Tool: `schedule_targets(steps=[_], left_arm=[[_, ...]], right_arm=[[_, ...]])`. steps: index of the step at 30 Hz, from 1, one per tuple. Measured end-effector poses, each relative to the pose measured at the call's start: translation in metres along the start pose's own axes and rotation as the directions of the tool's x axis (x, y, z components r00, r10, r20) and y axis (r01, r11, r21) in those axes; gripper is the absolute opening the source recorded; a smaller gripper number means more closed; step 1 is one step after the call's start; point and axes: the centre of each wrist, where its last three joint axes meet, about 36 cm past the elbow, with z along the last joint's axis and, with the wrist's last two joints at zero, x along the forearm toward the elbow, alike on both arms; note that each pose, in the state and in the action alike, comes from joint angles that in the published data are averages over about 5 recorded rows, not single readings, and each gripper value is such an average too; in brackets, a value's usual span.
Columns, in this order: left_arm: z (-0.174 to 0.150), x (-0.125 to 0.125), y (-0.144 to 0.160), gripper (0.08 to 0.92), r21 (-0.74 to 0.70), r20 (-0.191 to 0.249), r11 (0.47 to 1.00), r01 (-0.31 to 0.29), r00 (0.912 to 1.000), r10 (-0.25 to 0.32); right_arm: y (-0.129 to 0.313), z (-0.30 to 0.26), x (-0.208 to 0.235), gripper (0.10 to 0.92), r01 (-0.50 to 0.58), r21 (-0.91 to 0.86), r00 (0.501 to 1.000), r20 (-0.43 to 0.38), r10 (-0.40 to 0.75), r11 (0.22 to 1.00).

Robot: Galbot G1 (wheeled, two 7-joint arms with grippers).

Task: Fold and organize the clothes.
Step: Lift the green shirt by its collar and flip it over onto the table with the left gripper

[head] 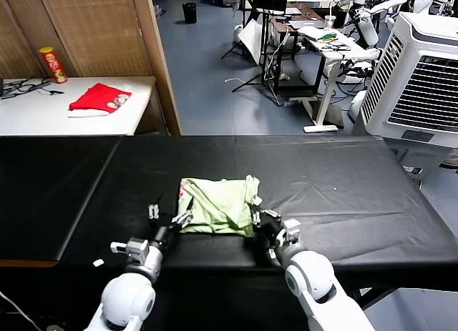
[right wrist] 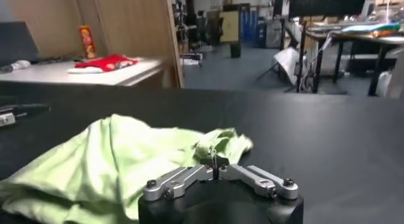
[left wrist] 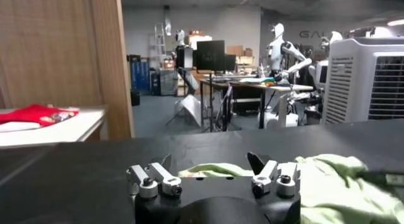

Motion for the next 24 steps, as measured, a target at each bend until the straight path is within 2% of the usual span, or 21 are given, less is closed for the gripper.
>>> schedule_targets(steps=[4,8,15,24], left_arm=[[0.002,0.000,0.002,0.798,-0.001,-0.002,1.000,0.007,1.0000,-0.007],[0.006,-0.001,0.003,0.798,-0.002,-0.008,1.000,0.012,0.9999,-0.012],[0.013,0.001,0.005,0.798,-0.006,-0.022,1.000,0.023,0.9995,-0.023],[0.018,0.003,0.006,0.798,-0.010,-0.034,0.999,0.032,0.9989,-0.032]], right_arm=[[-0.008,-0.012,0.011,0.674,0.000,-0.033,1.000,0.021,0.000,0.999],[-0.012,-0.024,0.009,0.784,0.001,-0.093,0.999,0.033,0.002,0.996],[-0.016,-0.044,-0.014,0.798,-0.019,-0.176,1.000,0.014,0.022,0.984],[-0.019,-0.072,-0.050,0.798,0.041,-0.071,0.999,-0.024,-0.042,0.997]])
